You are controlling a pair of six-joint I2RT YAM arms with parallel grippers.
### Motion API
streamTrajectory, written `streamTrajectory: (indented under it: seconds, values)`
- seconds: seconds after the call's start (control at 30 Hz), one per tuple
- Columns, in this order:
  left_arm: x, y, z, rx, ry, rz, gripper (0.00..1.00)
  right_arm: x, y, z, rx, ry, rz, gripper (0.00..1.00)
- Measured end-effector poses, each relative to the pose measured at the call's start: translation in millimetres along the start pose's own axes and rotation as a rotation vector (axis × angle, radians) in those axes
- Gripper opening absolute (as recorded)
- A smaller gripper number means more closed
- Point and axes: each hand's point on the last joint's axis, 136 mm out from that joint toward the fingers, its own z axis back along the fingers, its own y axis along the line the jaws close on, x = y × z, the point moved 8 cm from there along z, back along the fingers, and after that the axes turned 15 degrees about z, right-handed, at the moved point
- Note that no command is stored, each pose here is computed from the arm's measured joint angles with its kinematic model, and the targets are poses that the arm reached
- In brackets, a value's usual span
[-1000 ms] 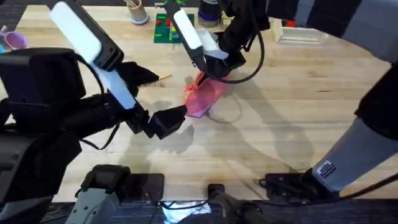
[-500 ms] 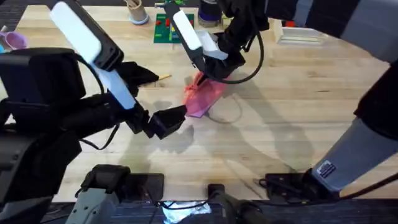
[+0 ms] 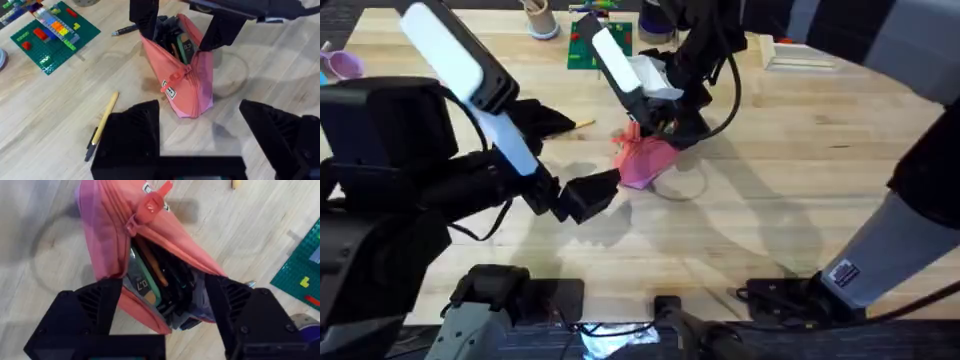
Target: Unzip the bag, pick up the pens from the table one at a time and place them inside, then zip the bag closed.
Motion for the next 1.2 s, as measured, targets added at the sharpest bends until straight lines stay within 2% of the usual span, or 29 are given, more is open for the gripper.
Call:
streamTrajectory:
  seconds: [0.43, 0.57, 0.73, 0.87, 1.03, 1.2]
  values:
    - [0.0, 0.0, 0.0, 0.000, 0.000, 0.000, 0.993, 1.2, 3.5, 1.5, 0.017, -0.017, -0.043, 0.995]
    - [0.0, 0.0, 0.0, 0.000, 0.000, 0.000, 0.993, 2.9, 9.1, 14.8, 0.015, -0.037, -0.092, 0.996]
    - [0.0, 0.0, 0.0, 0.000, 0.000, 0.000, 0.993, 5.6, 12.2, 61.7, -0.107, -0.044, -0.218, 0.996]
    - [0.0, 0.0, 0.0, 0.000, 0.000, 0.000, 0.993, -4.8, 15.9, 93.6, -0.210, -0.039, -0.342, 0.996]
    - [0.0, 0.0, 0.0, 0.000, 0.000, 0.000, 0.993, -35.0, 8.8, 108.1, -0.334, -0.033, -0.558, 0.996]
    - [0.0, 0.0, 0.0, 0.000, 0.000, 0.000, 0.993, -50.3, -2.6, 115.7, -0.438, -0.041, -0.663, 0.996]
